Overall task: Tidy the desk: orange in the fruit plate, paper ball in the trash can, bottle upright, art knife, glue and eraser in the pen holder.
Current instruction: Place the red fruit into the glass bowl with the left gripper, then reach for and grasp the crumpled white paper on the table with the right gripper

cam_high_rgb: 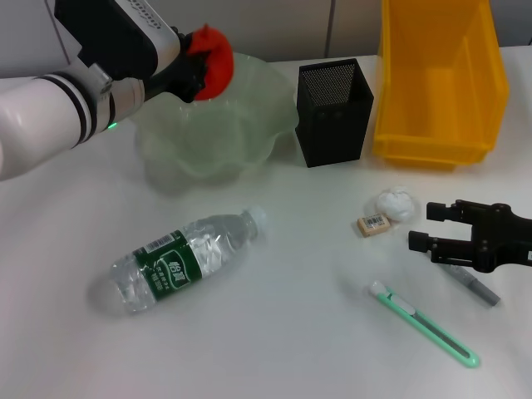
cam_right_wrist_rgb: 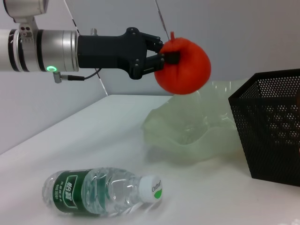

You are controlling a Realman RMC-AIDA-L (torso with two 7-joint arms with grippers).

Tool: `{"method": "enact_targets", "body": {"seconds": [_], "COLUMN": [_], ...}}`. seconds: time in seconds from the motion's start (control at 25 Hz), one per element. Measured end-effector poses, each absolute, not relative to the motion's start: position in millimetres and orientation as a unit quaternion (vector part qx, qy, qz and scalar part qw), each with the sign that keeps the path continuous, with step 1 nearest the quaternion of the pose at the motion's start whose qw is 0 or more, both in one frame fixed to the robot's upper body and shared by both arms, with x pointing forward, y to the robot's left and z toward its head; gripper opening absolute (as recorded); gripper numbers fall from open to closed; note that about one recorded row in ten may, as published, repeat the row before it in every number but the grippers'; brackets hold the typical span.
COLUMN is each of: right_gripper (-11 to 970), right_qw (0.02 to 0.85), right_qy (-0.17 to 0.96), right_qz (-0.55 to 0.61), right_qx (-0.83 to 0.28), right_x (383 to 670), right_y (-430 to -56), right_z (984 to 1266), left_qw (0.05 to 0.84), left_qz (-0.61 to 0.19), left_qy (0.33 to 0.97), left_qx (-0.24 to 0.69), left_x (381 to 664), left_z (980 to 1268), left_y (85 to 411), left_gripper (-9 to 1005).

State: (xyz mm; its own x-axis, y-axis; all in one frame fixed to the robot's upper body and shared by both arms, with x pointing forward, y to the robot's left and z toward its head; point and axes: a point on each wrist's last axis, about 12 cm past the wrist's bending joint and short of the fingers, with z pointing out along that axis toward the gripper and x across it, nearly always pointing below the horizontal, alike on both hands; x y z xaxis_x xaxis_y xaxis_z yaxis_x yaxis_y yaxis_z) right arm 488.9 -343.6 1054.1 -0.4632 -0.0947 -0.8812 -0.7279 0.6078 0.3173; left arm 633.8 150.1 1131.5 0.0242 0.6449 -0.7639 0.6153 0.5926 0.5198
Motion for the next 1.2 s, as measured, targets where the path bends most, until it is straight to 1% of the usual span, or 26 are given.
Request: {"method": "enact_targets", "body": {"seconds": [0.2,0.4,0.52,0.72,0.88,1.04,1.2], "right_gripper": [758,757,757,756,756,755,755], "right_qw": [0.444,0.443,0.442,0.443,0.443,0.440,0.425], "right_qy": [0.777,0.778,0.779,0.780,0.780,0.782,0.792], "right_qz": [0.358,0.358,0.358,0.359,0.359,0.363,0.372], "right_qx": [-0.266,-0.264,-0.263,-0.260,-0.258,-0.249,-0.232], "right_x": [488.2,487.1,486.2,485.1,484.8,488.3,493.1], "right_y": [-343.1,-343.5,-344.0,-345.1,-349.1,-353.2,-354.1], "right_z": [1054.1,1053.6,1053.1,1053.0,1057.2,1070.0,1087.7], "left_qw": [0.555,0.554,0.554,0.563,0.569,0.563,0.539], "left_qz": [0.004,-0.015,-0.015,-0.020,-0.039,-0.065,-0.111], "left_qy": [0.702,0.715,0.718,0.715,0.710,0.707,0.717], "left_qx": [0.447,0.426,0.421,0.414,0.414,0.423,0.428], "left_x": [631.8,633.4,633.4,626.0,610.8,594.6,580.6], "left_z": [1130.6,1132.6,1132.7,1135.7,1142.2,1146.0,1145.0], "left_y": [148.6,150.1,151.9,155.6,159.8,161.8,162.1], "left_gripper": [142,399,593,595,596,595,592]}}
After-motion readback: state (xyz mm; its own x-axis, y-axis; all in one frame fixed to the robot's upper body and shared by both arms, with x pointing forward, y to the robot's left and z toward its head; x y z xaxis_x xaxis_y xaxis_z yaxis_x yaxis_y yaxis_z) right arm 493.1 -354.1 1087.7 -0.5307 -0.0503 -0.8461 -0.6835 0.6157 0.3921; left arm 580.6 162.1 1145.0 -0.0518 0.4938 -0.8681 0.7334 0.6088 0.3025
